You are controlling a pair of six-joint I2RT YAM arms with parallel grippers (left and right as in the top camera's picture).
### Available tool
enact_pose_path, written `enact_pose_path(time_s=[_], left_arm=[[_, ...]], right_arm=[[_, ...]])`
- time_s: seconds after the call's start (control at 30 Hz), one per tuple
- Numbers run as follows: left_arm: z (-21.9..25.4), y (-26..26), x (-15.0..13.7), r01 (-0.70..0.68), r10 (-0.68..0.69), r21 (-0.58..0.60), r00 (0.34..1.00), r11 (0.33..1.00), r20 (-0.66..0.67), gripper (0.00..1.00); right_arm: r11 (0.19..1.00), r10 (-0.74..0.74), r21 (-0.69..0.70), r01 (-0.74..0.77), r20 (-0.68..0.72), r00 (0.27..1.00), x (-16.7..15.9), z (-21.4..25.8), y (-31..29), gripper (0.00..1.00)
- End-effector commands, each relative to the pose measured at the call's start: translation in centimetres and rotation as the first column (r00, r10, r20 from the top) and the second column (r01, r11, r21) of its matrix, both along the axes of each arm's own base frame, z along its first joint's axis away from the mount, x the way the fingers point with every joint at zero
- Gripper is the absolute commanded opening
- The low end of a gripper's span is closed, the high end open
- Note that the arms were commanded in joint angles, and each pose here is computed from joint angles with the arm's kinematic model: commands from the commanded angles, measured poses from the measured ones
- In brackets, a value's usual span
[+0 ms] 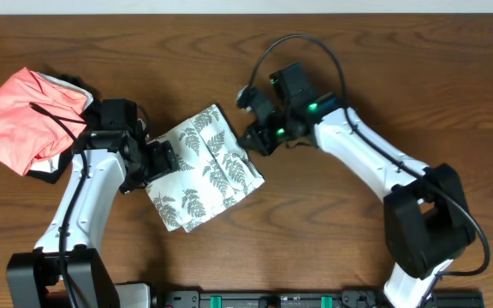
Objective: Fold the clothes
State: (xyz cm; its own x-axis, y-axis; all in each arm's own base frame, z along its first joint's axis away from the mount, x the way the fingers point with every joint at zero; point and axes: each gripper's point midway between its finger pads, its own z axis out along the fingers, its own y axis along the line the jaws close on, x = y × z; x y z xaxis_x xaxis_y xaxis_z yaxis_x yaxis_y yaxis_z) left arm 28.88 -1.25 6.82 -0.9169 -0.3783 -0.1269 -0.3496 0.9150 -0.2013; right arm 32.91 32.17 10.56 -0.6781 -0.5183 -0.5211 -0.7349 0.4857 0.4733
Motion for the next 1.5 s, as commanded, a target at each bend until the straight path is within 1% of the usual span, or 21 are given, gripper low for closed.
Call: enact_pose_path(time_s=[0.0, 0.13, 0.17, 0.23, 0.33, 0.43, 0.53, 0.6, 0.7, 0.73, 0.77, 0.87, 0.97, 1.1, 1.23, 1.33, 1.47], left_arm=[[-0.1, -0.2, 0.3, 0.016, -0.016, -0.016, 1.000, 1.000, 0.010, 0.88], [0.5, 0.3, 1.4, 0.003, -0.002, -0.013, 0.998, 1.000, 0.068, 0.89], [0.7, 0.5, 1.5, -0.003, 0.004, -0.012, 0.997, 1.000, 0.079, 0.93], [1.2, 1.2, 1.8, -0.026, 0.027, -0.010, 0.995, 1.000, 0.101, 0.96], [1.8, 2.6, 1.7, -0.077, 0.077, -0.010, 0.990, 0.997, 0.118, 0.98], [2.0, 4.2, 1.4, -0.127, 0.127, -0.010, 0.985, 0.992, 0.118, 0.98], [2.0, 5.0, 1.0, -0.157, 0.157, -0.011, 0.982, 0.988, 0.106, 0.99], [1.9, 5.2, 0.9, -0.164, 0.165, -0.011, 0.981, 0.986, 0.104, 0.99], [1.9, 5.2, 0.9, -0.165, 0.165, -0.012, 0.981, 0.986, 0.103, 1.00], [1.9, 5.2, 0.8, -0.164, 0.165, -0.015, 0.981, 0.986, 0.101, 1.00], [1.9, 5.1, 0.8, -0.164, 0.164, -0.015, 0.981, 0.986, 0.100, 1.00], [1.9, 5.0, 0.7, -0.162, 0.164, -0.021, 0.982, 0.987, 0.094, 1.00], [2.0, 4.2, 0.8, -0.148, 0.155, -0.069, 0.983, 0.987, 0.095, 1.00], [2.3, 3.1, 1.0, -0.129, 0.142, -0.128, 0.985, 0.983, 0.102, 1.00], [2.5, 2.0, 1.3, -0.095, 0.114, -0.161, 0.987, 0.982, 0.113, 1.00], [2.7, 1.0, 1.7, -0.058, 0.080, -0.162, 0.988, 0.985, 0.130, 1.00], [3.7, -2.5, 3.3, 0.102, -0.050, -0.221, 0.972, 0.970, 0.229, 0.99]], right_arm=[[0.992, 0.119, 0.032, -0.118, -0.008, 0.993, -2.9, -0.5, 2.9, 0.15], [0.981, 0.184, 0.048, -0.186, 0.037, 0.982, -4.4, -0.9, 5.8, 0.15], [0.982, 0.184, 0.044, -0.186, 0.042, 0.982, -4.5, -1.2, 6.3, 0.16], [0.984, 0.177, 0.025, -0.178, 0.042, 0.983, -4.9, -2.1, 7.3, 0.15], [0.981, 0.195, 0.011, -0.195, 0.024, 0.981, -5.7, -3.9, 8.2, 0.16], [0.987, 0.153, -0.045, -0.153, 0.000, 0.988, -5.3, -6.3, 8.1, 0.15], [0.988, 0.115, -0.101, -0.113, 0.014, 0.993, -4.3, -8.4, 7.7, 0.15], [0.986, 0.070, -0.153, -0.064, 0.035, 0.997, -3.2, -9.7, 6.9, 0.15], [0.960, -0.074, -0.266, 0.094, 0.084, 0.994, -0.5, -11.3, 4.4, 0.15], [0.939, -0.132, -0.305, 0.159, 0.108, 0.985, 0.7, -11.6, 3.1, 0.15], [0.930, -0.154, -0.318, 0.183, 0.115, 0.981, 1.1, -11.7, 2.6, 0.16], [0.852, -0.321, -0.392, 0.347, 0.132, 0.938, 3.4, -12.3, -1.2, 0.16], [0.807, -0.423, -0.411, 0.424, 0.098, 0.901, 4.6, -12.6, -3.8, 0.15], [0.783, -0.499, -0.408, 0.469, 0.038, 0.866, 5.5, -12.7, -5.8, 0.14], [0.733, -0.595, -0.444, 0.516, -0.052, 0.802, 4.5, -13.1, -6.7, 0.14], [0.760, -0.572, -0.437, 0.480, -0.101, 0.814, 3.4, -13.0, -5.8, 0.15], [0.779, -0.532, -0.449, 0.437, -0.105, 0.840, 2.3, -13.1, -5.1, 0.15]])
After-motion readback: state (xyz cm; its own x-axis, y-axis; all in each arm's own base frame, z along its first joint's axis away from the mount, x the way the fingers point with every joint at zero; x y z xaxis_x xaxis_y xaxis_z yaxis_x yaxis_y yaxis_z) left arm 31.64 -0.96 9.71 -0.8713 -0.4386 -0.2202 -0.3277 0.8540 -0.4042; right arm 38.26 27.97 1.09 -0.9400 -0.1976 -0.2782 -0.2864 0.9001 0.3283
